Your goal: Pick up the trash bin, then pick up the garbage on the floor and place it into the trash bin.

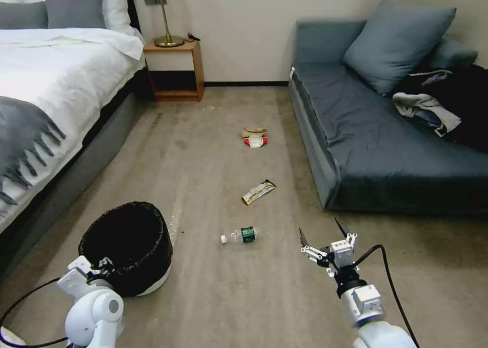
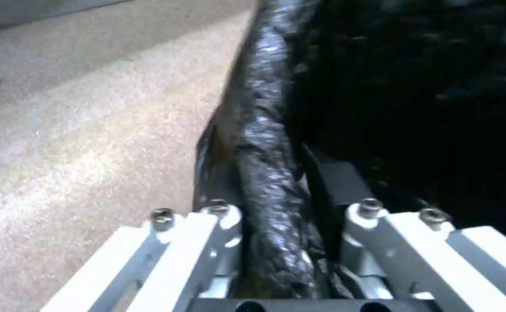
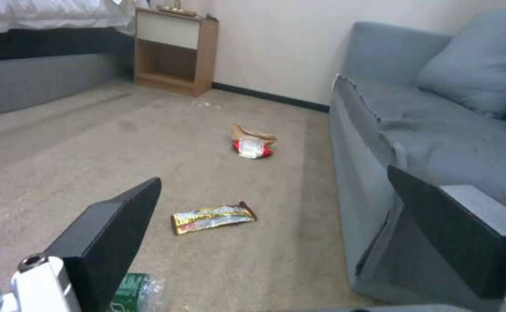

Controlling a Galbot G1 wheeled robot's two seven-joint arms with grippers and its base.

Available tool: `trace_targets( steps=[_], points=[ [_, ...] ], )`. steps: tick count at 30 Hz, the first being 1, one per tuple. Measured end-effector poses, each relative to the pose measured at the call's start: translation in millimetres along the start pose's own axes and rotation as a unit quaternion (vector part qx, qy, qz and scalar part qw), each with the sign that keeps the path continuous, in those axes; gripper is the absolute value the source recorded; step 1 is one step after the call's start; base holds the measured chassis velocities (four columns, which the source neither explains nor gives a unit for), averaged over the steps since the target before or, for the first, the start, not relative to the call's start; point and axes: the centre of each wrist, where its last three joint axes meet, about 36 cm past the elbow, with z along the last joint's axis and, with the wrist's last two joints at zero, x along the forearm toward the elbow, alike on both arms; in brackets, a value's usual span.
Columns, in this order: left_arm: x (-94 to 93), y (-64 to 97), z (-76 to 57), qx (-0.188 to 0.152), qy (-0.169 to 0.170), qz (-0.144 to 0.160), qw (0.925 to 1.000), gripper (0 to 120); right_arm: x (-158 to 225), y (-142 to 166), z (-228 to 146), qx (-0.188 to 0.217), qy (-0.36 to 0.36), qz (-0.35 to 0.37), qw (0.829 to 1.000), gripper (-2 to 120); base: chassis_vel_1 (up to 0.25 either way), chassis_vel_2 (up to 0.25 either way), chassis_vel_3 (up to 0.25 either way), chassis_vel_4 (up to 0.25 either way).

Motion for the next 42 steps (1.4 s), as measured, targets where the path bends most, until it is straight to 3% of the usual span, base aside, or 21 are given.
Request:
trace_targets(
  steps=[5, 10, 12, 13, 16, 17, 20, 23, 26, 29, 42],
  points=[
    [2.8, 2.0, 0.1, -0.004, -0.001, 0.005, 1.0000, 7, 0.9, 4.4, 1.3, -0.005, -0.001, 0.004, 1.000, 100, 0.000, 0.000, 0.000, 0.000],
    [5.6, 3.9, -0.1, -0.018, -0.012, 0.007, 0.9997, 6, -0.3, 7.4, 1.4, -0.018, -0.002, -0.004, 1.000, 100, 0.000, 0.000, 0.000, 0.000],
    [11.9, 7.8, -1.6, -0.065, -0.055, 0.014, 0.9963, 6, -1.3, 6.6, 2.6, -0.021, -0.004, -0.021, 1.000, 100, 0.000, 0.000, 0.000, 0.000],
    [11.9, 7.8, -1.6, -0.065, -0.055, 0.014, 0.9963, 6, -1.3, 6.6, 2.6, -0.021, -0.004, -0.021, 1.000, 100, 0.000, 0.000, 0.000, 0.000],
    [20.4, 12.7, -13.0, -0.138, -0.109, 0.028, 0.9839, 5, -3.5, 3.6, 6.4, -0.021, -0.021, -0.027, 0.999, 100, 0.000, 0.000, 0.000, 0.000],
    [20.4, 12.7, -13.0, -0.138, -0.109, 0.028, 0.9839, 5, -3.5, 3.6, 6.4, -0.021, -0.021, -0.027, 0.999, 100, 0.000, 0.000, 0.000, 0.000],
    [28.9, 20.5, -24.4, -0.199, -0.143, 0.055, 0.9680, 5, -10.1, -0.9, 16.5, -0.030, -0.079, -0.038, 0.996, 100, 0.000, 0.000, 0.000, 0.000],
    [33.7, 25.7, -22.9, -0.219, -0.147, 0.065, 0.9623, 5, -13.7, -3.5, 19.7, -0.026, -0.098, -0.043, 0.994, 100, 0.000, 0.000, 0.000, 0.000],
    [33.7, 25.7, -22.9, -0.219, -0.147, 0.065, 0.9623, 5, -13.7, -3.5, 19.7, -0.026, -0.098, -0.043, 0.994, 100, 0.000, 0.000, 0.000, 0.000],
    [38.4, 31.5, -12.3, -0.233, -0.157, 0.070, 0.9571, 5, -21.1, -6.7, 25.7, -0.022, -0.113, -0.026, 0.993, 100, 0.000, 0.000, 0.000, 0.000],
    [40.7, 31.0, -6.4, -0.227, -0.157, 0.074, 0.9583, 5, -22.5, -2.7, 41.3, -0.036, -0.110, -0.021, 0.993, 100, 0.000, 0.000, 0.000, 0.000]
  ],
)
